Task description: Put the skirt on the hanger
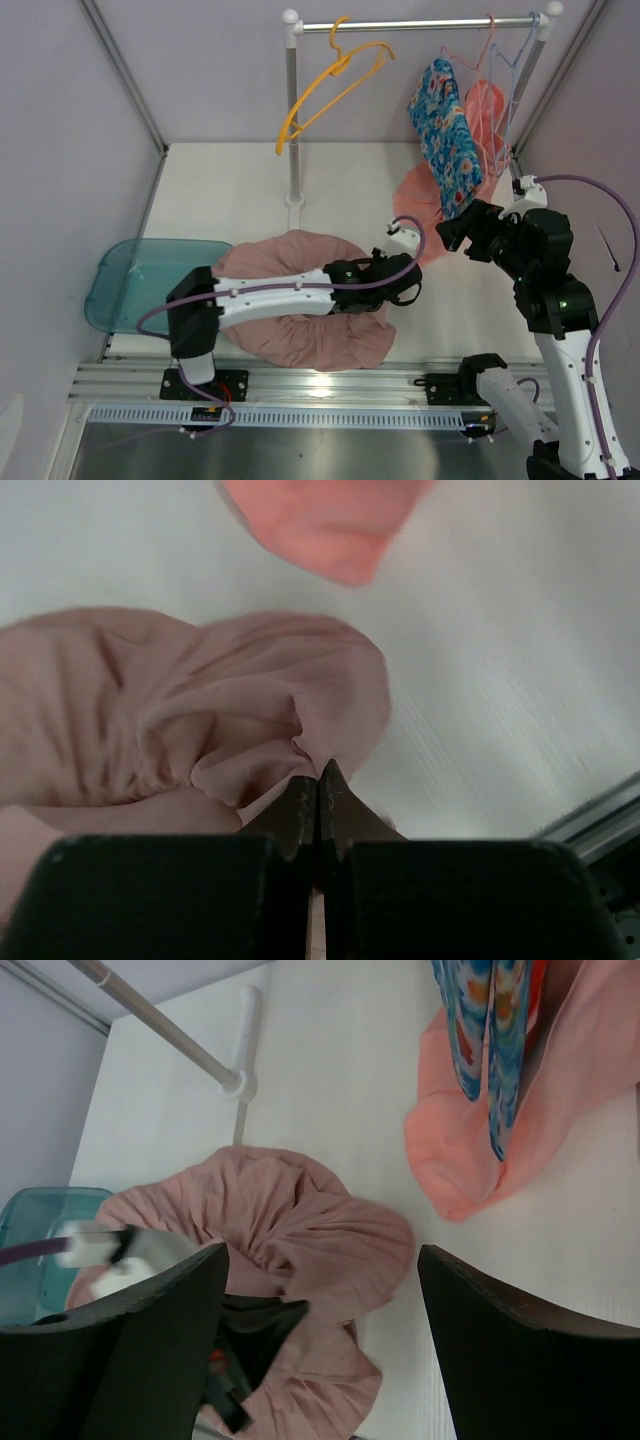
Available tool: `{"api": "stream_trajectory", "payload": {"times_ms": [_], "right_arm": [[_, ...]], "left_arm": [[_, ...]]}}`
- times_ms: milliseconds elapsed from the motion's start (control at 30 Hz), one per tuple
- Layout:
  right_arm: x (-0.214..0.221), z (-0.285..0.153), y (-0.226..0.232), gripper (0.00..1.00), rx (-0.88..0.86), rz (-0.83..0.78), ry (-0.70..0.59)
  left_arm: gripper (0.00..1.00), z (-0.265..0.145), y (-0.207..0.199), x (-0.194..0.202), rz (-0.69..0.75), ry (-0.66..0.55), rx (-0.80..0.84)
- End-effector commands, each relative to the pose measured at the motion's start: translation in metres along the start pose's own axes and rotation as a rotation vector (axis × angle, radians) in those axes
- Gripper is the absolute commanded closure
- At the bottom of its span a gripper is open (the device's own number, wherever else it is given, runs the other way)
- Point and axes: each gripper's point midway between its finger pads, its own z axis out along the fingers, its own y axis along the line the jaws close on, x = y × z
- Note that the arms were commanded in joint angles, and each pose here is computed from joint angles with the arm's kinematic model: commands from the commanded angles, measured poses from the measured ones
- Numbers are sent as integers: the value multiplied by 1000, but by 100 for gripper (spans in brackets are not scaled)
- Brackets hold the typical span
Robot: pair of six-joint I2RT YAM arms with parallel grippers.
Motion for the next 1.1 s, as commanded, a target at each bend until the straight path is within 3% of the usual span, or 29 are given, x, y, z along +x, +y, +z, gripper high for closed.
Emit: {"api": "stream_trajectory", "payload": {"times_ms": [0,233,433,700,800,833,967,1067], "right_arm": [[5,-4,-8,17,34,-20,2],[11,-7,-13,16,55,-24,10],[9,-9,-13,16,58,-26,5],[7,-10,-11,16,50,-24,0],[8,-11,-11,16,48,-24,3],[9,-11,-10,16,45,-23,3],[8,-13,-10,16,44,-25,-2],[6,-13,-8,16,36,-24,-3]], "left_arm": [[99,12,-51,-3,-81,17,179],[87,33,-75,6,-67,63,270],[84,37,-95,-10,-47,82,375],[74,34,-122,-16,-27,101,494],[59,34,-124,-20,-30,105,504],[51,33,-123,-21,-30,104,502],[43,24,-111,-27,-20,80,482],[41,1,-103,-56,-21,7,490]]}}
